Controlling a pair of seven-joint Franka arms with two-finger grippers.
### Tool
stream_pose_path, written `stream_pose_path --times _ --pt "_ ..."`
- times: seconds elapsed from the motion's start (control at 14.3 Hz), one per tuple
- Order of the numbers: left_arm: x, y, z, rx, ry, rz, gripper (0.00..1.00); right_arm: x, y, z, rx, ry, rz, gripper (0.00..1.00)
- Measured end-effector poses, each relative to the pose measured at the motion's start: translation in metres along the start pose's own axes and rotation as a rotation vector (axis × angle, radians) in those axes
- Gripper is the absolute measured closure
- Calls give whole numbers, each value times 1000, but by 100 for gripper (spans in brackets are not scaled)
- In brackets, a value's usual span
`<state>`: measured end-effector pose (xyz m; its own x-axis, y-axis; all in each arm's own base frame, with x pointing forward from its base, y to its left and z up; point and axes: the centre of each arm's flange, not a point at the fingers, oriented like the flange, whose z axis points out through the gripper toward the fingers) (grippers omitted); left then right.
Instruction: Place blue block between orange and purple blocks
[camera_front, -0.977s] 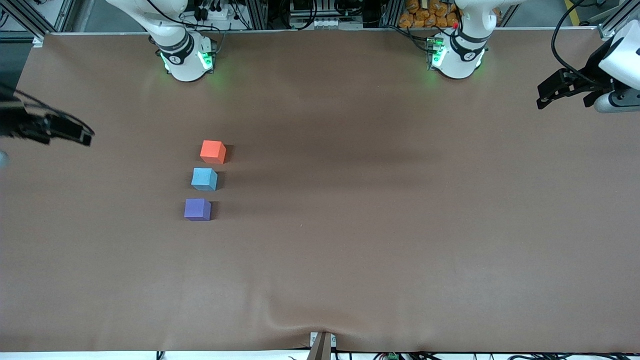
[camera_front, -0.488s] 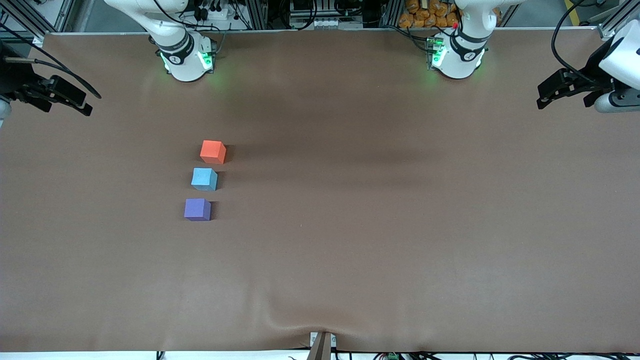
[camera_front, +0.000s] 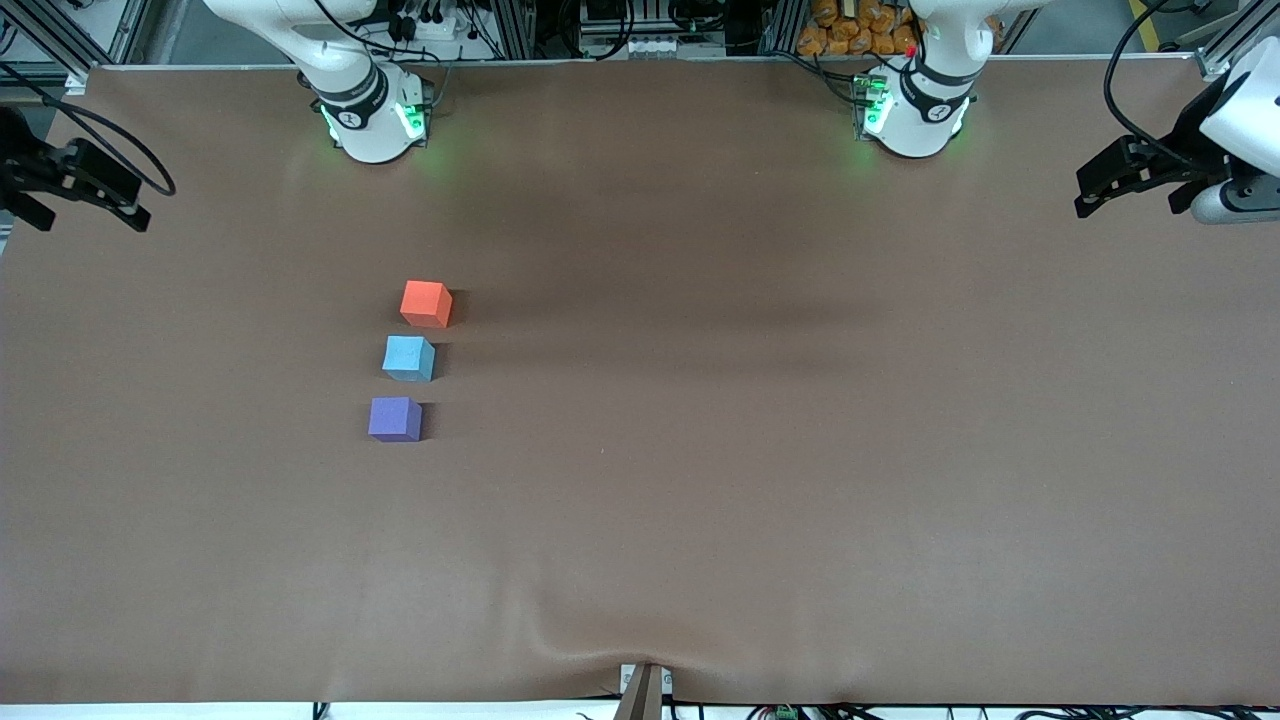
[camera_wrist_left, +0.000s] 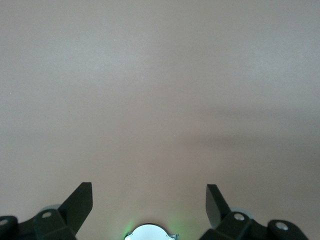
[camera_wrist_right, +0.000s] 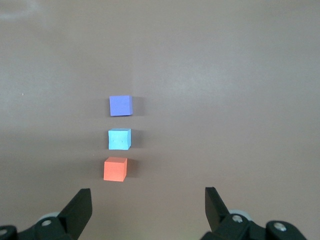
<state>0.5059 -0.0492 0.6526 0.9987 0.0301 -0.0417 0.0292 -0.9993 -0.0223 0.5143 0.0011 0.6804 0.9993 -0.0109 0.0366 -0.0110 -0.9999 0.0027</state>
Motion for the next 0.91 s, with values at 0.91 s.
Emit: stream_pose_path --times 0.91 --pt "-6 1 -24 -8 47 0 0 10 16 15 41 -35 23 0"
